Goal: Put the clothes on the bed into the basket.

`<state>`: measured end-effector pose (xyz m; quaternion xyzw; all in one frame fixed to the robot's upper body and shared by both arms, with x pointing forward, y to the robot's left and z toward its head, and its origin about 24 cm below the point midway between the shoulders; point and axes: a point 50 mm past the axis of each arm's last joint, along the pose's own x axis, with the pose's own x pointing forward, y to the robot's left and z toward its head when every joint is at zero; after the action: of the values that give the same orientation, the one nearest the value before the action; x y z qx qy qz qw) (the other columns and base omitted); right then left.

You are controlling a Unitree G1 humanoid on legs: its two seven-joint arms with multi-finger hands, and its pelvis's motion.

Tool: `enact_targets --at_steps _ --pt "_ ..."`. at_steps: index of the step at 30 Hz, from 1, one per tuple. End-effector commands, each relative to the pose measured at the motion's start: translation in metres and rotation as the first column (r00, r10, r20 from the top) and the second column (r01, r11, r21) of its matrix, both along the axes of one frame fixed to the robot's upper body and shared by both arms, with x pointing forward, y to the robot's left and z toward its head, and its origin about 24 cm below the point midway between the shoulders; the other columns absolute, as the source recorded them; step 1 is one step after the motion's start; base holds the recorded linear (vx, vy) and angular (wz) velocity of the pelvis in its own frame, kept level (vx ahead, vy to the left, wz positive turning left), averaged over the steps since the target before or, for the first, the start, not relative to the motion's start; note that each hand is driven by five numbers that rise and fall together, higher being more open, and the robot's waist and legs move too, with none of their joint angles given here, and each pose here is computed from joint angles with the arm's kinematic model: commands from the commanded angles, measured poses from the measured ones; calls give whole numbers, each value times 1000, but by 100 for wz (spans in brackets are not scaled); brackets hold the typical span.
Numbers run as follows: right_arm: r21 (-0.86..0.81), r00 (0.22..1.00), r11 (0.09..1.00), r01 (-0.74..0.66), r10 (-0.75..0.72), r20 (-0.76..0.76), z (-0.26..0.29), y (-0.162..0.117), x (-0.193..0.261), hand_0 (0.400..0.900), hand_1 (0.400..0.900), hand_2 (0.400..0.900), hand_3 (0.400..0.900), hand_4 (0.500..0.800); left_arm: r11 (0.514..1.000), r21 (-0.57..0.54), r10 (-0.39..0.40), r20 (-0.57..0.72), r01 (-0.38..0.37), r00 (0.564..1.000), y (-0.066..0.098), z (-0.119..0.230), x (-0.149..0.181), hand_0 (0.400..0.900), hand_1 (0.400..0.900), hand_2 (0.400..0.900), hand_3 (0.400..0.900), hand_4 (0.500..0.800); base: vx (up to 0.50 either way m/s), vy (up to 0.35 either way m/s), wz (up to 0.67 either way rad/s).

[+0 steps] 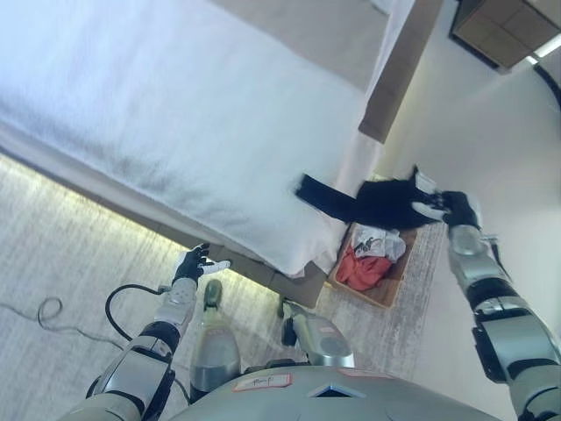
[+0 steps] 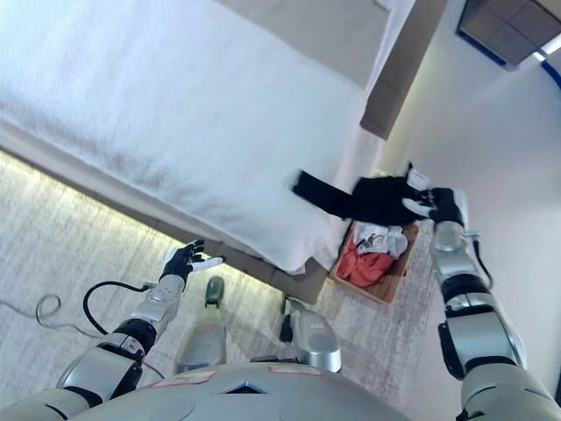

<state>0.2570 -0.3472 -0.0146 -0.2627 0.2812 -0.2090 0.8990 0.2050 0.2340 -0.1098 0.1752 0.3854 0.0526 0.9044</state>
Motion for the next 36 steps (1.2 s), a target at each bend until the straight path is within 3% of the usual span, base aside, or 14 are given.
enact_targets --at_steps 1,10,16,34,35,36 --pt "-108 986 983 146 -137 91 42 -56 -12 400 400 400 400 500 999 13 -46 0 46 999 -1 0 2 900 900 900 900 800 41 0 -18" --pt "-86 941 939 333 -336 -27 36 -94 -54 400 400 400 400 500 996 -23 -83 -107 81 991 -9 -17 -23 900 900 900 900 800 18 -9 -2" --pt "-71 936 935 347 -350 -37 40 -96 -52 400 400 400 400 500 993 -45 -111 -134 106 985 -19 -23 -30 900 900 900 900 800 5 -12 -2" --pt "-61 925 924 378 -379 -15 50 -99 -45 400 400 400 400 500 992 -60 -118 -187 108 975 -24 -31 -42 900 900 900 900 800 -2 -7 2" --pt "-58 922 922 384 -385 -22 49 -99 -46 763 763 763 763 718 992 -60 -122 -191 112 974 -25 -31 -43 900 900 900 900 800 -7 -7 6" --pt "-56 921 920 388 -390 -21 49 -99 -46 900 900 900 900 800 992 -61 -122 -190 112 974 -25 -31 -43 900 900 900 900 800 -5 -6 5"
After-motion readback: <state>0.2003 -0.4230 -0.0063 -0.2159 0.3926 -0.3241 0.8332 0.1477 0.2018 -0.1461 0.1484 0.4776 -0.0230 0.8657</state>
